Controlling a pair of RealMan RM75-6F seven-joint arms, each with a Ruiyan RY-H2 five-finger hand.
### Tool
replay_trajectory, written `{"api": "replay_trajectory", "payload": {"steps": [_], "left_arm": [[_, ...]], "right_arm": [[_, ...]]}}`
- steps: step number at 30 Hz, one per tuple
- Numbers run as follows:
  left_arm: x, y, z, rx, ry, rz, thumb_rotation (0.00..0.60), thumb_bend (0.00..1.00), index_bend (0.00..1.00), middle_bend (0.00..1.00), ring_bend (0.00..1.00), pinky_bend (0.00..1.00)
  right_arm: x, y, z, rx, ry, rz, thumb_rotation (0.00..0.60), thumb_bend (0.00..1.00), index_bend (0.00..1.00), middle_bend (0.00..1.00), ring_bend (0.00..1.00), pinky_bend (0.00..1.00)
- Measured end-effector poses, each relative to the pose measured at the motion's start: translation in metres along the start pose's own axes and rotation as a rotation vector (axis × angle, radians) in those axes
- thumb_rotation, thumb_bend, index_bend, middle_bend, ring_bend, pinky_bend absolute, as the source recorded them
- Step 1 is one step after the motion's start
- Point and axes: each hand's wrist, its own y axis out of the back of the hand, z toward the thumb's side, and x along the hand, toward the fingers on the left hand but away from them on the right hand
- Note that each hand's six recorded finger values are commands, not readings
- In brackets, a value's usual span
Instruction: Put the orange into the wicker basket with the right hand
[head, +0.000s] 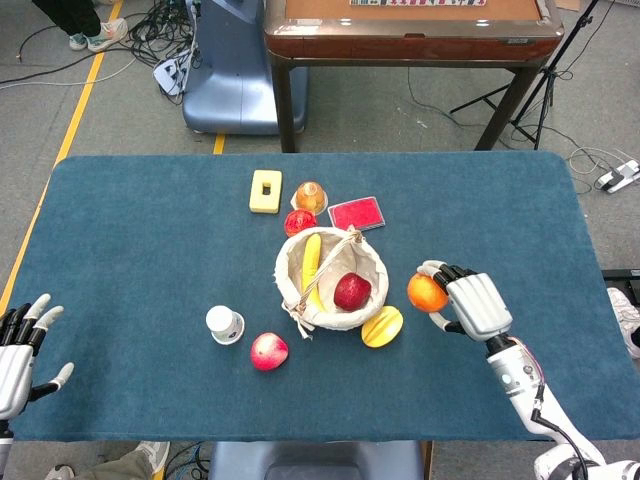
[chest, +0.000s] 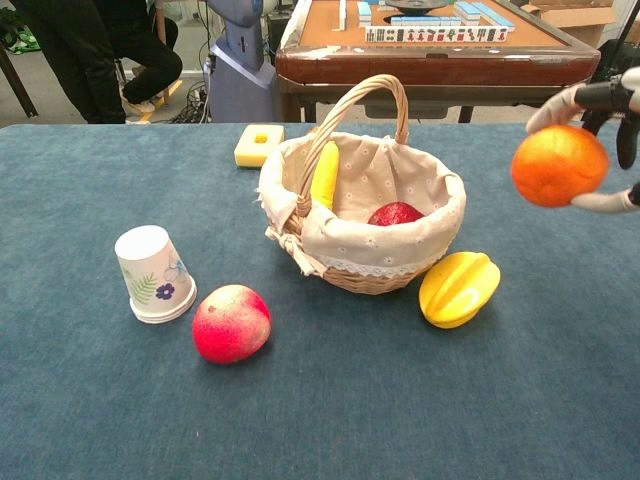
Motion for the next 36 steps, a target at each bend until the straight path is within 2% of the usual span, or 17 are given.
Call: {"api": "replay_trajectory", "payload": {"steps": [3, 7, 12, 17, 27, 36], "left_arm": [[-0.001, 0.000, -0.001, 0.002, 0.001, 0.000, 0.600, 0.26, 0.17, 0.00, 0.00, 0.00], [-0.002, 0.001, -0.001, 0.000, 0.005, 0.002, 0.600, 0.26, 0.17, 0.00, 0.00, 0.00], [-0.002, 0.001, -0.003, 0.000, 0.009, 0.003, 0.600, 0.26, 0.17, 0.00, 0.00, 0.00], [-0.002, 0.002, -0.003, 0.000, 0.008, 0.004, 0.600, 0.26, 0.17, 0.00, 0.00, 0.00], [-0.003, 0.002, -0.005, 0.001, 0.014, 0.004, 0.600, 0.26, 0.17, 0.00, 0.00, 0.00], [-0.003, 0.004, -0.007, 0.001, 0.014, 0.007, 0.600, 0.26, 0.17, 0.00, 0.00, 0.00]], "right_arm": [[-0.011, 0.008, 0.011, -0.018, 0.031, -0.014, 0.600, 0.35, 0.36, 0.36, 0.39, 0.53], [-0.024, 0.004, 0.029, -0.042, 0.071, 0.001, 0.600, 0.35, 0.33, 0.32, 0.38, 0.53], [-0.033, -0.007, 0.046, -0.066, 0.103, 0.043, 0.600, 0.35, 0.13, 0.15, 0.25, 0.53], [-0.036, -0.013, 0.052, -0.079, 0.117, 0.056, 0.600, 0.35, 0.06, 0.07, 0.20, 0.53], [-0.029, -0.004, 0.045, -0.073, 0.109, 0.038, 0.600, 0.35, 0.05, 0.07, 0.20, 0.53], [0.009, 0.016, -0.001, 0.050, -0.007, -0.029, 0.600, 0.35, 0.05, 0.13, 0.20, 0.53]]}}
